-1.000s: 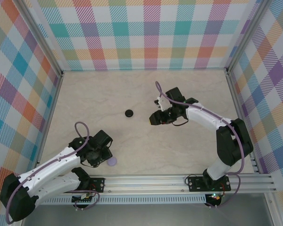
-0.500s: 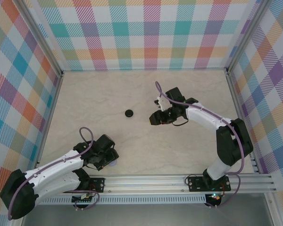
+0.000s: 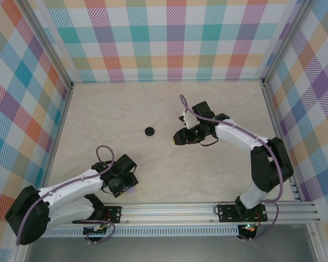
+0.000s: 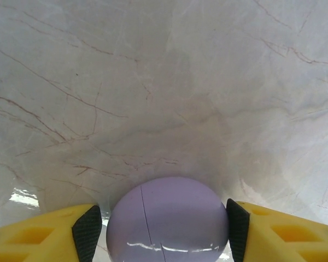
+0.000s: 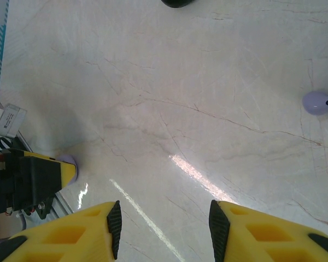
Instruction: Insert the wireless bluetooth earbuds into the charging case
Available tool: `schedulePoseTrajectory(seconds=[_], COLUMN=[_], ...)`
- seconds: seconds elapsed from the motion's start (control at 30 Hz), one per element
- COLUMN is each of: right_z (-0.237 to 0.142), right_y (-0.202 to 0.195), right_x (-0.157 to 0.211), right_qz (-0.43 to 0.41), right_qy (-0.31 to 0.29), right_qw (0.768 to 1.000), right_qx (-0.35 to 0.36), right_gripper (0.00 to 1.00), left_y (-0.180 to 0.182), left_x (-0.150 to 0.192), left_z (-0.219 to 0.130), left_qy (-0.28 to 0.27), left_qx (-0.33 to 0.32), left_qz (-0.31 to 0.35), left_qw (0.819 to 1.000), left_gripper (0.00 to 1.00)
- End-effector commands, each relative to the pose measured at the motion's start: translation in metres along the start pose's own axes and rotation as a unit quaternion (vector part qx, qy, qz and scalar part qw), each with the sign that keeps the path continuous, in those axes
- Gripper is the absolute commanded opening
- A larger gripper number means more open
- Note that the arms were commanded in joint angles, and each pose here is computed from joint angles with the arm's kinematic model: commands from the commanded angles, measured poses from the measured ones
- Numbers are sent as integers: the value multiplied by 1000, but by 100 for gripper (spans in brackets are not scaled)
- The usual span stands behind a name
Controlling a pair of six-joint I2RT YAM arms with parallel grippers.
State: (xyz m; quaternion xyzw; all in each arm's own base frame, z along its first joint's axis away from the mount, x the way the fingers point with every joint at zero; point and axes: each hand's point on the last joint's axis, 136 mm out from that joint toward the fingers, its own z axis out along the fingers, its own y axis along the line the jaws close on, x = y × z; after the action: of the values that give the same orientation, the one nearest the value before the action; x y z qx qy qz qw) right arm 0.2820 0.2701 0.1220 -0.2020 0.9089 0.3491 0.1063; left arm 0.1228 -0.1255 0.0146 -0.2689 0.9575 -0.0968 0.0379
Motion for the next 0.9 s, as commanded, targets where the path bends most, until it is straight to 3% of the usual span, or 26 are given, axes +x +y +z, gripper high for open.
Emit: schedulePoseTrajectory(seconds=[0.0, 0.5, 0.87], right_z=[-7, -11, -14], right_y=[7, -3, -19], right_x=[-2, 3, 5], right_qz=[-22, -20, 0], right_qy=[-5, -7, -10], right_qw=[1000, 999, 998], right_qx=[2, 33, 68], right_gripper=[48, 48, 48], left_y=[-43, -89, -157], left_x=[-5, -17, -42], left_z=[5, 16, 17], left_qy=[-7, -15, -44], left_qx=[80, 101, 125], left_qz=[2, 0, 14], left_qw=[997, 995, 991], left_gripper=[63, 53, 48])
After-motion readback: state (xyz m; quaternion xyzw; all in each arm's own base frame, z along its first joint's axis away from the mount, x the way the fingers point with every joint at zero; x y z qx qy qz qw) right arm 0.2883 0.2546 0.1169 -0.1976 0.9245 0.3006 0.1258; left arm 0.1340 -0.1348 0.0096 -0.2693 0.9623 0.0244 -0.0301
